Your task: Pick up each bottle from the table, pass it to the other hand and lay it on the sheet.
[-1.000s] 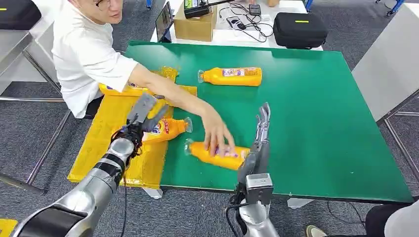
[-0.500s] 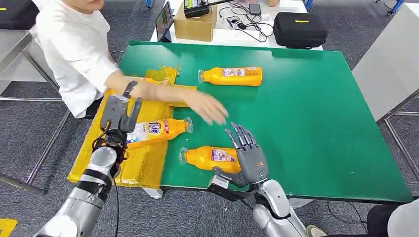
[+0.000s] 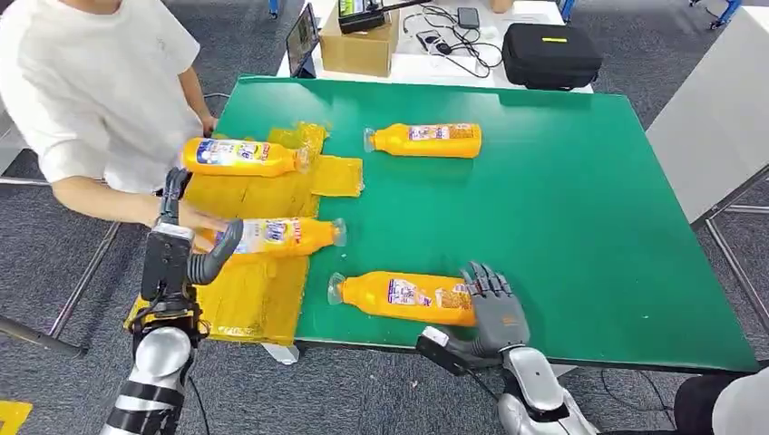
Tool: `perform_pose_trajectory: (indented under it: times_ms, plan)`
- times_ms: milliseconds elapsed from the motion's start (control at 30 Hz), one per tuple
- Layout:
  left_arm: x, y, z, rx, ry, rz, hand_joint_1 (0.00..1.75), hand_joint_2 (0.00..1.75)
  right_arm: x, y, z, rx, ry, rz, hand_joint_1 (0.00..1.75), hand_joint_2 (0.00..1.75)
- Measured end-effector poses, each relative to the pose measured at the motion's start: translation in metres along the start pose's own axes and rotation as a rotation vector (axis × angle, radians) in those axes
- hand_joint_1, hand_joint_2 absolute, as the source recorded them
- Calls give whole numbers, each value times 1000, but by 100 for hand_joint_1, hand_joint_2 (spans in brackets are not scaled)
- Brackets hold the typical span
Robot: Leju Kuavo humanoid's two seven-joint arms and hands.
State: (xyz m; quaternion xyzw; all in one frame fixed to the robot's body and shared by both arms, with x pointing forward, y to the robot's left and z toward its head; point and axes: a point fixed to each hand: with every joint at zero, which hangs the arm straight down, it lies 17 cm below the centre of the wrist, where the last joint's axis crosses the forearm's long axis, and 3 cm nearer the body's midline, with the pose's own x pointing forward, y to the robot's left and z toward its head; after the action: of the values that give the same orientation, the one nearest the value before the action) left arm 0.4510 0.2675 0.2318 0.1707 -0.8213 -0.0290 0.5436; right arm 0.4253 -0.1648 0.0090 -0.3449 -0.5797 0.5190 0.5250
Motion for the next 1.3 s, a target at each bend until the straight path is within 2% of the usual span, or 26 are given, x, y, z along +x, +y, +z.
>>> perform_pose_trajectory:
  times_ms: [200, 467, 700, 967, 1000, 1033, 1067, 1300]
  plan:
    - [17, -7, 0, -18, -38, 2, 0, 175, -14, 5, -15, 62, 36, 2, 0, 175]
    - [29, -19, -10, -40, -62, 38, 0, 175, 0, -25, -43, -52, -17, -20, 0, 175]
    - [37, -36, -26, -70, -73, 77, 0, 175, 18, -9, -61, 32, -27, -41, 0, 175]
    - [35, -49, -30, -98, -56, 100, 0, 175, 25, 6, -72, 121, -16, -39, 0, 175]
    - [33, -51, -29, -106, -44, 122, 0, 175, 24, 9, -72, 140, -10, -41, 28, 175]
    - [32, -53, -29, -111, -37, 135, 0, 175, 24, 11, -73, 156, -9, -41, 145, 175]
    - [31, -55, -28, -113, -33, 144, 0, 175, 24, 13, -73, 172, -9, -41, 175, 175]
    - [28, -71, -26, -147, -13, 180, 0, 175, 18, 25, -78, 303, -18, 9, 175, 175]
